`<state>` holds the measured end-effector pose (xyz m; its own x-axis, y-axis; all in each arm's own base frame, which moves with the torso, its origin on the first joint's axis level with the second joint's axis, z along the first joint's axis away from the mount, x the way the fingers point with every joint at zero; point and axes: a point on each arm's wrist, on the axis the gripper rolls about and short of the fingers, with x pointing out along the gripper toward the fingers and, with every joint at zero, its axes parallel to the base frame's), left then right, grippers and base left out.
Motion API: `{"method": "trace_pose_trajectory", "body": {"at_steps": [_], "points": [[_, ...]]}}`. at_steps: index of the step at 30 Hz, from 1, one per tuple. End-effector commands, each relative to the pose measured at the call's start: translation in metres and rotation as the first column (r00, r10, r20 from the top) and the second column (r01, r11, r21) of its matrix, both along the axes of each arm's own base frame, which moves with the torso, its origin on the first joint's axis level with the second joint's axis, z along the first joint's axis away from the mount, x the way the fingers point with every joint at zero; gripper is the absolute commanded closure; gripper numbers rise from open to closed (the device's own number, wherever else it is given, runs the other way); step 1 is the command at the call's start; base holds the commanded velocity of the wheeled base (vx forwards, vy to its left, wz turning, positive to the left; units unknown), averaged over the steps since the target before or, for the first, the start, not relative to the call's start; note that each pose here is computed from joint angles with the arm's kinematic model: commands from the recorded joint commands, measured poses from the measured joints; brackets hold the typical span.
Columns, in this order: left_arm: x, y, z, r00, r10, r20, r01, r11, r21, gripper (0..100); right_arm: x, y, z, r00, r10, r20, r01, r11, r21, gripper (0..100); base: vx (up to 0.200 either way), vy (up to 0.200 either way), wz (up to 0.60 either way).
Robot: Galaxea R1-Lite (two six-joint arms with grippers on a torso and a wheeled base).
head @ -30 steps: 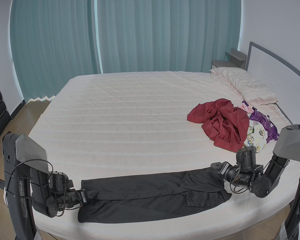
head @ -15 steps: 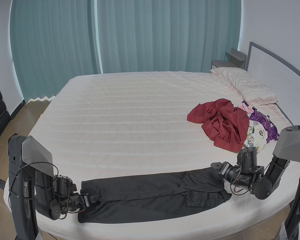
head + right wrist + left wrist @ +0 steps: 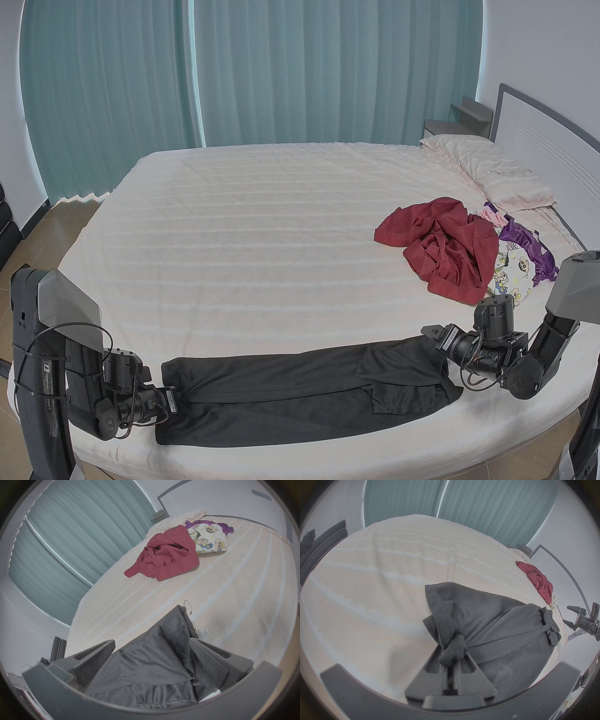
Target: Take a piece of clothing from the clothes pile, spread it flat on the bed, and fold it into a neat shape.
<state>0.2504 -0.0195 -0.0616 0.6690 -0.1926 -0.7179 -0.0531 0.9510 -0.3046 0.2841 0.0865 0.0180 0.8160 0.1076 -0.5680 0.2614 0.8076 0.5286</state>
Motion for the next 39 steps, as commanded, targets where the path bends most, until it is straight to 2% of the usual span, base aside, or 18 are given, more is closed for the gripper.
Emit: {"method": "trace_pose_trajectory", "body": {"at_steps": [1,15,25,35,39], "points": [[-0.001,0.0,0.005,1.0,0.002,0.017,-0.002,1.0,0.0,100,0.0,0.0,-0.001,1.0,0.0,-0.002,0.0,1.0,-0.001,0,0.0,0.0,0.0],[0.002,0.012,0.015,0.998,0.031,0.052,-0.032,0.999,0.016,100,-0.002,0.001,-0.001,1.0,0.005,-0.007,-0.005,1.0,-0.002,0,0.0,0.0,0.0],[0.002,0.033,0.016,0.995,0.077,0.065,-0.08,0.996,0.05,100,-0.002,0.001,-0.001,1.0,0.005,-0.008,-0.005,1.0,-0.003,0,0.0,0.0,0.0],[0.002,0.035,0.014,0.995,0.084,0.06,-0.087,0.995,0.049,100,-0.002,0.001,-0.002,1.0,0.005,-0.011,-0.005,1.0,-0.004,0,0.0,0.0,0.0],[0.002,0.048,0.02,0.99,0.118,0.082,-0.124,0.99,0.068,100,-0.002,0.001,-0.002,1.0,0.005,-0.011,-0.005,1.0,-0.004,0,0.0,0.0,0.0]]}}
